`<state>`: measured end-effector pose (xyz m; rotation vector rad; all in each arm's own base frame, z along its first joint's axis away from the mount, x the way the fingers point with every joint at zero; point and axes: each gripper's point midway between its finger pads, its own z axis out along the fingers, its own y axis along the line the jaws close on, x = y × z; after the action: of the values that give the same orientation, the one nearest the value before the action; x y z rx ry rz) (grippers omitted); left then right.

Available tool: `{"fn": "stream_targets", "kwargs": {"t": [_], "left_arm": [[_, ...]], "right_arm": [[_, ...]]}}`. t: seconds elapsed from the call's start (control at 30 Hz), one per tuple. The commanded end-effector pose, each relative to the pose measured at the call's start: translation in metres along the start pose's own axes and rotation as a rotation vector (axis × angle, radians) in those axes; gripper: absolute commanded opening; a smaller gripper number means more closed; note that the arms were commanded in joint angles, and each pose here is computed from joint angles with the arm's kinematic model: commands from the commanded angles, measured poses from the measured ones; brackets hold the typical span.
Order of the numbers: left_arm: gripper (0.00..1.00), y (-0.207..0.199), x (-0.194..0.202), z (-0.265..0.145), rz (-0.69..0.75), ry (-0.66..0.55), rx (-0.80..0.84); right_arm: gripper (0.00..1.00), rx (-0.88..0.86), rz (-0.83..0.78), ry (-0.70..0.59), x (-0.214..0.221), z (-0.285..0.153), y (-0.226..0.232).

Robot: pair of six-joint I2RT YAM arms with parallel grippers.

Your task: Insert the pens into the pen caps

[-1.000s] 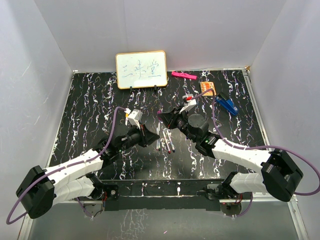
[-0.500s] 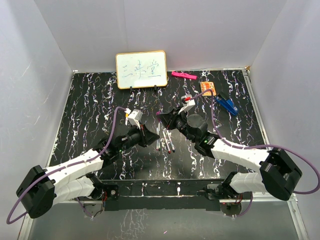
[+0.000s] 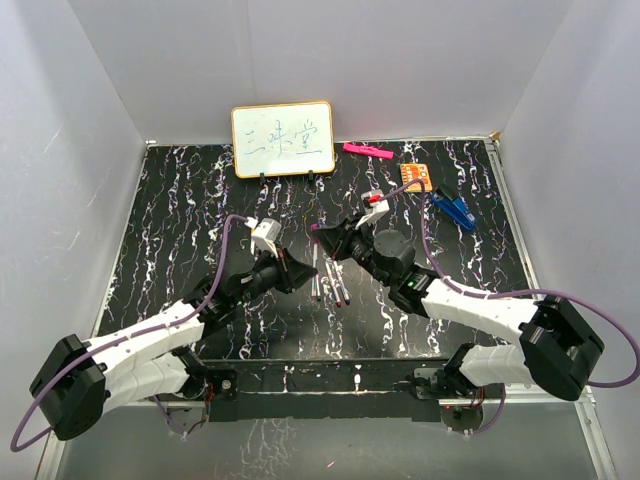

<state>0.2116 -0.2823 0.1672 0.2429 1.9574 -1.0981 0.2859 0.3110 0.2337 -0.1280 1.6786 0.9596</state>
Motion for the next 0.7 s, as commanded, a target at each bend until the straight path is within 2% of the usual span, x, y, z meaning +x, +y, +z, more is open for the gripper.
{"fn": "stream_targets", "kwargs": {"t": [0.0,0.33,0.67], "left_arm": [[0.00,-0.010,-0.022,-0.003,0.001,-0.095,0.022],[0.00,-0.014,-0.030,-0.002,-0.024,-0.127,0.036],[0.00,-0.025,-0.057,-0.005,-0.093,-0.272,0.088]], "right_arm": [[0.00,-0.043,0.008,-0.027,-0.005,-0.002,0.011],[0.00,-0.059,-0.006,-0.005,0.004,-0.004,0.014],[0.00,-0.120,0.011,0.011,0.016,-0.007,0.024]]}}
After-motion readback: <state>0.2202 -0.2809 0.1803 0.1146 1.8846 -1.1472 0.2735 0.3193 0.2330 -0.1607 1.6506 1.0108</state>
